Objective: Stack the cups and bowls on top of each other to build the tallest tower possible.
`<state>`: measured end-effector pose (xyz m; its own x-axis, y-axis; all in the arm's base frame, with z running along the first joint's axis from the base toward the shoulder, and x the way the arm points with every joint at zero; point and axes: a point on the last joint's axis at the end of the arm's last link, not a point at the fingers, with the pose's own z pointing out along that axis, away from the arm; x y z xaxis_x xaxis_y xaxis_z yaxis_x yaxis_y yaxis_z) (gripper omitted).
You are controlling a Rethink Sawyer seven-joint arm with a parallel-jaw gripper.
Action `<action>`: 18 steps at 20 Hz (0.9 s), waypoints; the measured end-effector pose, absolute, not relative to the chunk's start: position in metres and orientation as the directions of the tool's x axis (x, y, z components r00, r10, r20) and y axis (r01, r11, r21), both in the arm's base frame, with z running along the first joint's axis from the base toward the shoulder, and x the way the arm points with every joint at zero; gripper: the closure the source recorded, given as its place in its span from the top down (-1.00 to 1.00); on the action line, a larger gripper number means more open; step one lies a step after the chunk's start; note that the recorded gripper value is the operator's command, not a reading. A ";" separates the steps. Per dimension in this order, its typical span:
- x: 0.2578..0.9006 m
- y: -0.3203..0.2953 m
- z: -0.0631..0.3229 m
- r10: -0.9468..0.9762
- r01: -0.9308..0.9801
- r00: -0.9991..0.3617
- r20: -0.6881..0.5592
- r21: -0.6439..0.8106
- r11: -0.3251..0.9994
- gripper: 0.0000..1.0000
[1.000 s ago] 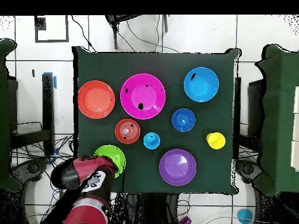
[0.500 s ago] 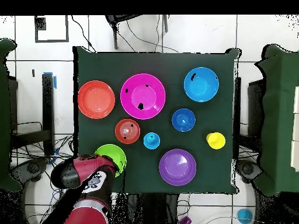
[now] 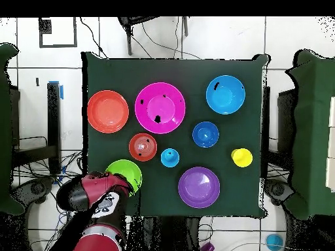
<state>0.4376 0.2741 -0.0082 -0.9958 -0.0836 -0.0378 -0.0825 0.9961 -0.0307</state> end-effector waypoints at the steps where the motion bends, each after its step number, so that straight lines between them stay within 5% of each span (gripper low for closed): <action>1: 0.440 0.274 -0.005 -0.081 -0.080 -0.996 -0.044 -0.029 0.996 -1.00; 18: 0.479 0.245 0.024 -0.007 -0.005 -0.996 -0.090 -0.018 1.000 -1.00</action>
<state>0.4792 0.2453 0.0238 -0.9959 -0.0069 -0.0898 -0.0053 0.9998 -0.0177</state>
